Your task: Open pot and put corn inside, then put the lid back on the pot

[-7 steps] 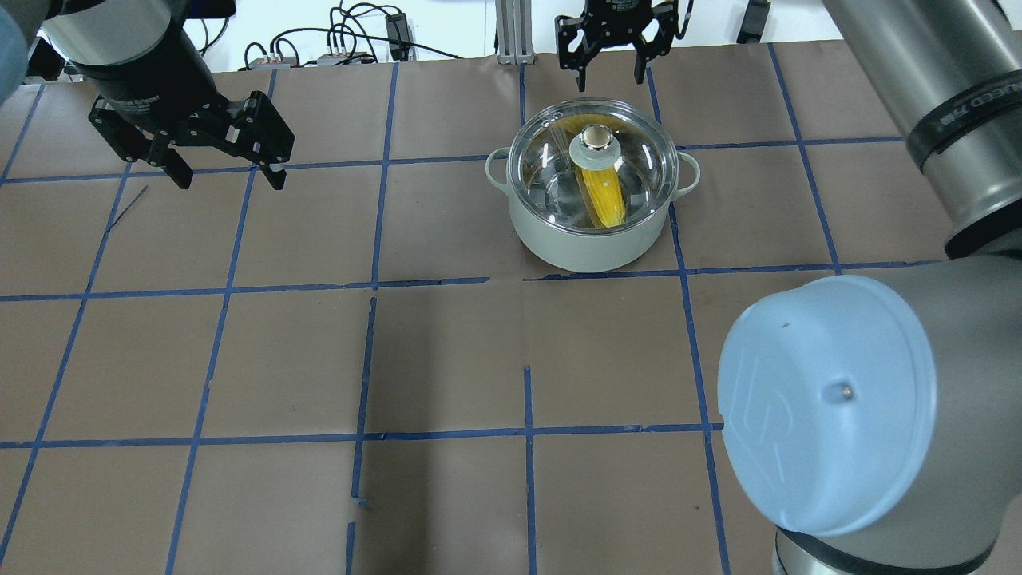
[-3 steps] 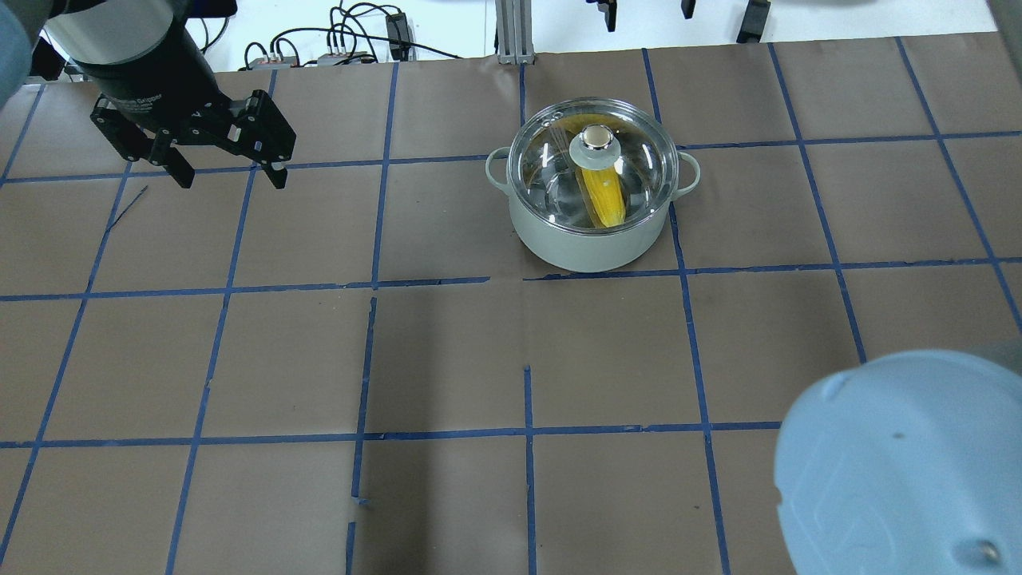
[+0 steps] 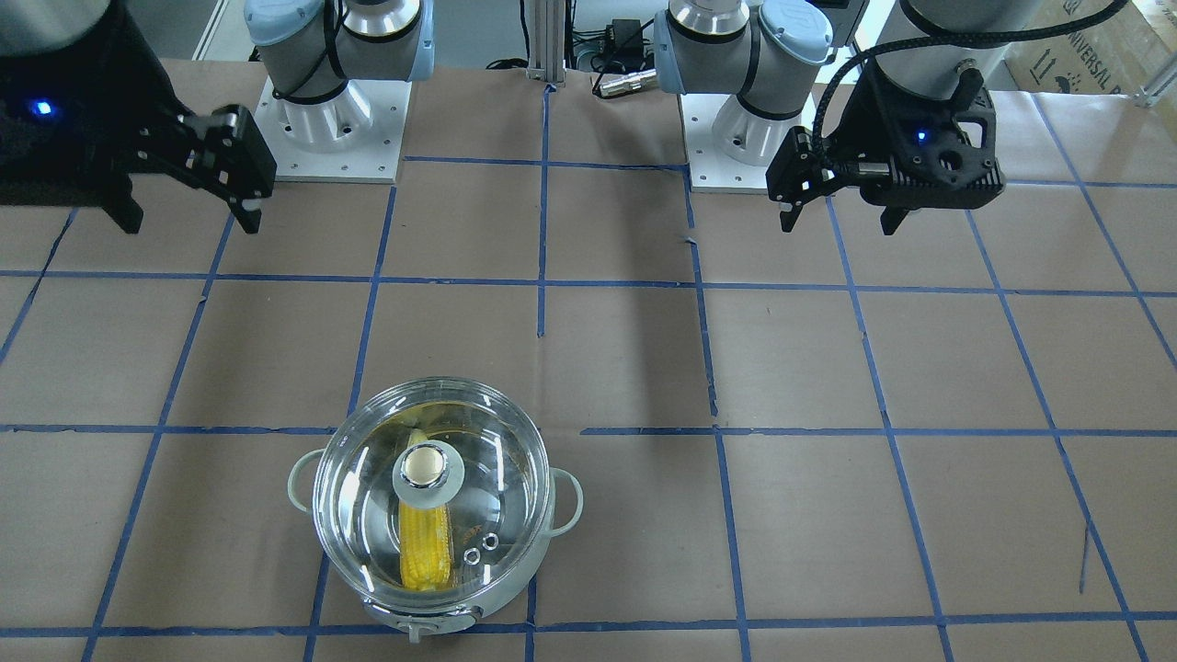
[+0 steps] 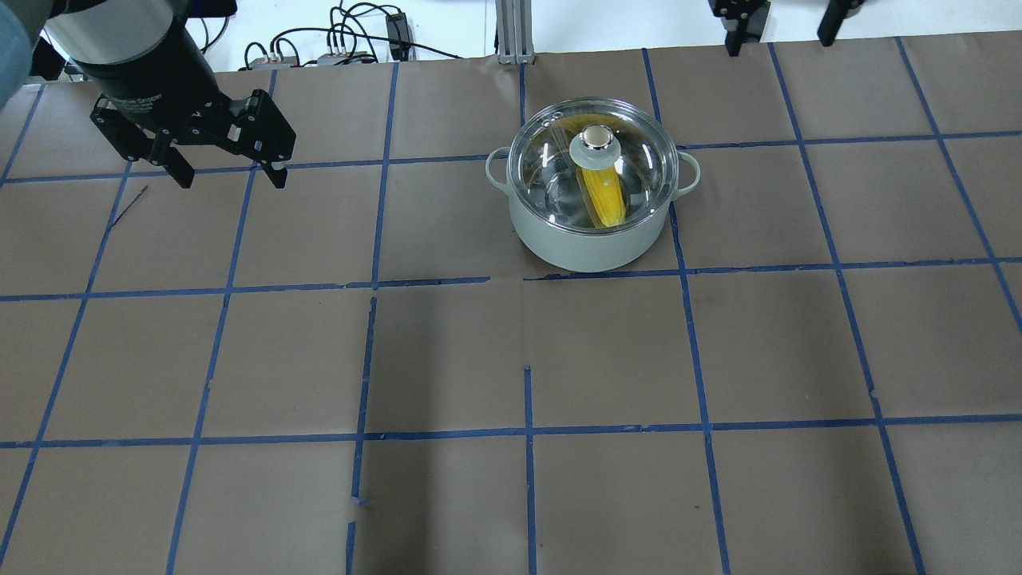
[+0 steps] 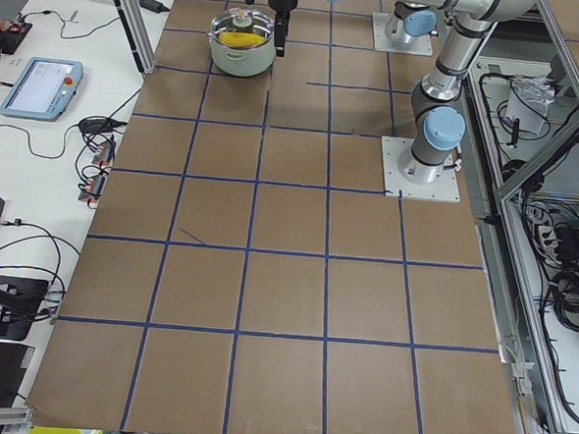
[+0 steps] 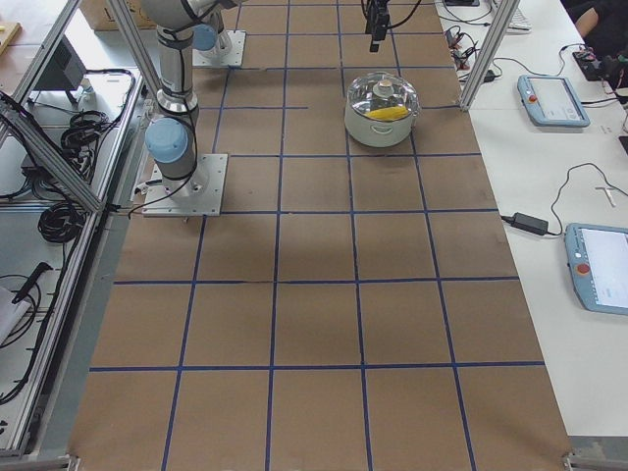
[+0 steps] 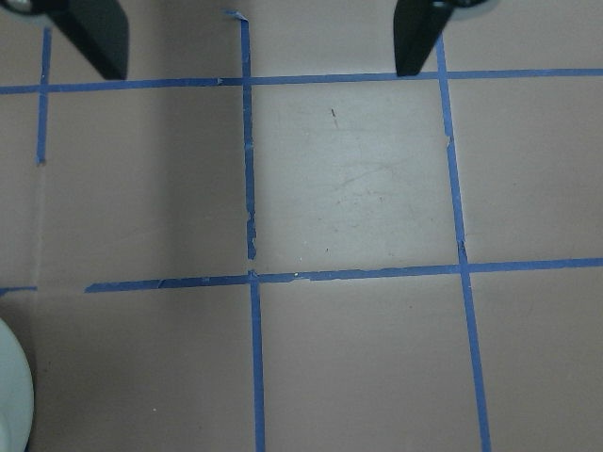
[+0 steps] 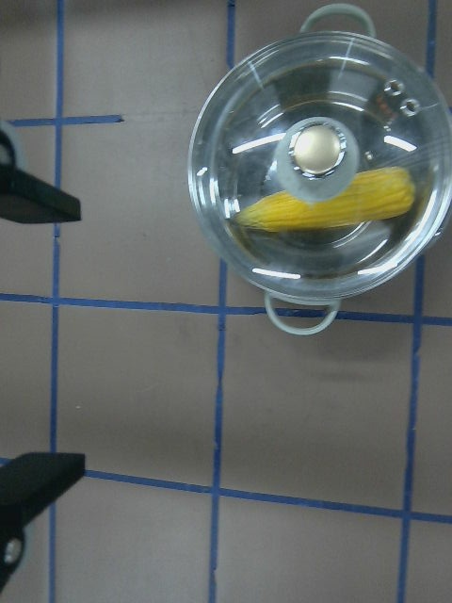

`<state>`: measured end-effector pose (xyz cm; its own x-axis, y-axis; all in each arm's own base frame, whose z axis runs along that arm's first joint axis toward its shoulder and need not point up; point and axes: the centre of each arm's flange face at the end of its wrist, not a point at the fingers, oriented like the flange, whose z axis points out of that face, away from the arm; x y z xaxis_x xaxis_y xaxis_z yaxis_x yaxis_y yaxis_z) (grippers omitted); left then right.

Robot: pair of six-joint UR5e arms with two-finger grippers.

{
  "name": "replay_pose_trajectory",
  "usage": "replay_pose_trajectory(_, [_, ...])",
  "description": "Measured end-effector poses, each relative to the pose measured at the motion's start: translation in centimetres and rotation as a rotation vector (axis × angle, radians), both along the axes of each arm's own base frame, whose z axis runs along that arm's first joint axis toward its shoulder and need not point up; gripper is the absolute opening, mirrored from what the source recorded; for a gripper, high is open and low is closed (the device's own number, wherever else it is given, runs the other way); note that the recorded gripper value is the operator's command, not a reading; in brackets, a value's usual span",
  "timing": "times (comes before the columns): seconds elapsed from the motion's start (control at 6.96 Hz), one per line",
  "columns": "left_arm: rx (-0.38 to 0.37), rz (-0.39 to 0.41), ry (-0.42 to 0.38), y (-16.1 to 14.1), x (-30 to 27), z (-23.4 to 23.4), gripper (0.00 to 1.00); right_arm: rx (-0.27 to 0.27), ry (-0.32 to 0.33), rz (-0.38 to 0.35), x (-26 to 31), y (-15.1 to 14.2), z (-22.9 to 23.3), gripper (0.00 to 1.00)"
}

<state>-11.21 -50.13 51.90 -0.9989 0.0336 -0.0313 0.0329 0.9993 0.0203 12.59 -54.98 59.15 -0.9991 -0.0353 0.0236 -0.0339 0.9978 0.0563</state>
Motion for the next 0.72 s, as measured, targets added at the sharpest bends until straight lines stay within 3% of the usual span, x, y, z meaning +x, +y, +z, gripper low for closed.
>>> replay_pose_trajectory(0.29, [0.001, 0.003, 0.000, -0.1, 0.0, -0.1, 1.00, 0.018, -0.015, -0.028, -2.5, 5.9, -0.9, 0.87])
replay_pose_trajectory(0.72, [-0.008, 0.000, -0.001, 0.0, 0.0, 0.1, 1.00, -0.012, -0.013, -0.031, -2.9, 8.6, -2.8, 0.87])
